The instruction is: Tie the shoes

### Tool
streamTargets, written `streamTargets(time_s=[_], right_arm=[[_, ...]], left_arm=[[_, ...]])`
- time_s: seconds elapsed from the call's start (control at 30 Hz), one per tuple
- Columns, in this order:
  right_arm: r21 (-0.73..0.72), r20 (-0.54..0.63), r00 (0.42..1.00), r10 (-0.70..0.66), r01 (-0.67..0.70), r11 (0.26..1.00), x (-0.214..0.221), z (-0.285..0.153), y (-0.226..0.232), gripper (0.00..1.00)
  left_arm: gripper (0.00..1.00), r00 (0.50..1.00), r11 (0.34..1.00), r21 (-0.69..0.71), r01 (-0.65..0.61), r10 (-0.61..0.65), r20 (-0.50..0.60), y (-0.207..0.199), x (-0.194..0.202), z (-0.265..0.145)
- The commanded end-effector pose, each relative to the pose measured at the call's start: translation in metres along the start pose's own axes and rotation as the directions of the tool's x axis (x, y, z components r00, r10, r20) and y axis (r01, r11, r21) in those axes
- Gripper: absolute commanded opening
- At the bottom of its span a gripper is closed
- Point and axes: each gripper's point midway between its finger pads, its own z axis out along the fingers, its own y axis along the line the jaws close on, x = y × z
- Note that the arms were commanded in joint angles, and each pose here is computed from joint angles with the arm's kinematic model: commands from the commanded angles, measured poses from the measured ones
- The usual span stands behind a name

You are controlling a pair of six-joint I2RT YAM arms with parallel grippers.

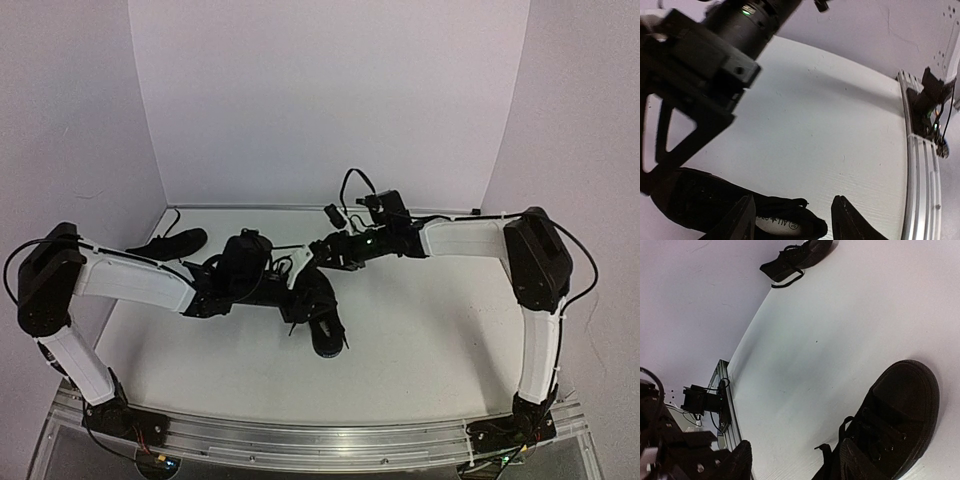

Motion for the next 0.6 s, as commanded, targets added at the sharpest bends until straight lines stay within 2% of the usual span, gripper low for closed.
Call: streamTargets(time_s=[0.0,0.13,0.33,0.57], right_arm=[[0.078,0.023,0.998,-0.055,0.053,0.996,-0.007,-0.038,0.008,0.57],[0.099,-0.040,0.998,-0.048,0.052,0.994,0.028,-0.052,0.007,0.52],[0.101,-0.157,0.988,0.015,0.001,0.995,0.107,-0.057,0.001,0.49],[0.100,-0.210,0.977,0.036,-0.016,0.995,0.139,-0.042,-0.002,0.46]], left_arm=[[0.55,0.987,0.986,-0.108,0.124,-0.112,0.111,0.034,-0.033,-0.035],[0.57,0.964,0.952,-0.168,0.254,-0.235,0.123,0.065,-0.023,-0.049],[0.58,0.924,0.902,-0.202,0.381,-0.375,0.067,0.091,0.001,-0.034],[0.58,0.891,0.873,-0.183,0.451,-0.451,0.047,0.104,0.012,-0.014]])
